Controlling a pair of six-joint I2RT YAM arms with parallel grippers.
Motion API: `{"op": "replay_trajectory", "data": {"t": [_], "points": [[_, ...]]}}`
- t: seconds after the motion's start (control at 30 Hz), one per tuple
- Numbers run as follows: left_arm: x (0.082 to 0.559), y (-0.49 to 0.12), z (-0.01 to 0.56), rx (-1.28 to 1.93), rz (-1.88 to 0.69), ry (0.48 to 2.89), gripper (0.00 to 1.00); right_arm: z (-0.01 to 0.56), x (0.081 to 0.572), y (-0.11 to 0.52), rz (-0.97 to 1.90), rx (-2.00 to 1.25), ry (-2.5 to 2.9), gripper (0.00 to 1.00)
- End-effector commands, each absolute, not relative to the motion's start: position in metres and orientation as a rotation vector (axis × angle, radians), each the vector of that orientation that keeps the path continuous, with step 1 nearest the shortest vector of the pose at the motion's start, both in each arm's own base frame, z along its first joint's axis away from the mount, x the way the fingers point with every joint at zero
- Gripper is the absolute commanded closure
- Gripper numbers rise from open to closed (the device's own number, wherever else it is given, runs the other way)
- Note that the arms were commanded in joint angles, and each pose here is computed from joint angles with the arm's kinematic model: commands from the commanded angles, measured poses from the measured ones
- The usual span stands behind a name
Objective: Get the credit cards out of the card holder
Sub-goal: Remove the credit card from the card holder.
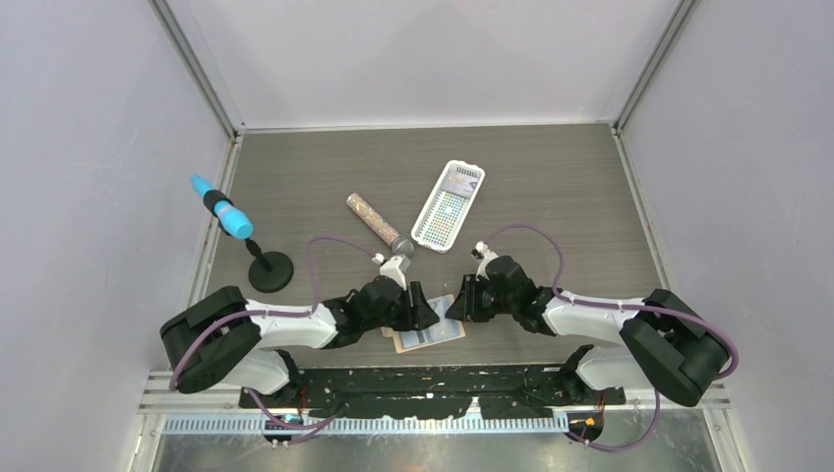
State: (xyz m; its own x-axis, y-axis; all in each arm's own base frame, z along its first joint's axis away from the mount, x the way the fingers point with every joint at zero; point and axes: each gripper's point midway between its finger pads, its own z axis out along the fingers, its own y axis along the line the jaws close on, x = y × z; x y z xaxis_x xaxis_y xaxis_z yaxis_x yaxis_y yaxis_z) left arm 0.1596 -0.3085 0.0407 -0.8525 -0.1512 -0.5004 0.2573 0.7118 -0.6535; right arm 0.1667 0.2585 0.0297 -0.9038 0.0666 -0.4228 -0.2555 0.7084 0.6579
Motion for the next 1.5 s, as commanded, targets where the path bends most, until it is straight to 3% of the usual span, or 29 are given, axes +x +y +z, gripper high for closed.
{"op": "replay_trajectory", "data": {"t": [0.0,0.57,1.13,1.3,1.4,1.47], "points": [[0.164,-0.303,0.039,-0.003,-0.951,2.428,0.48,0.027,0.167,0.254,1.015,-0.144,2.488,0.74],[0.161,-0.314,0.043,-0.173,-1.065,2.453,0.55,0.022,0.163,0.252,1.028,-0.13,2.485,0.74],[0.161,-0.31,0.045,-0.161,-1.095,2.404,0.72,0.021,0.158,0.253,1.047,-0.136,2.486,0.86],[0.161,-0.305,0.046,-0.155,-1.068,2.406,0.85,0.022,0.156,0.252,1.053,-0.129,2.484,0.87],[0.161,-0.305,0.048,-0.142,-1.069,2.397,0.98,0.023,0.156,0.252,1.059,-0.127,2.479,0.87],[0.161,-0.305,0.05,-0.135,-1.07,2.392,1.0,0.026,0.156,0.252,1.059,-0.129,2.477,0.87]]}}
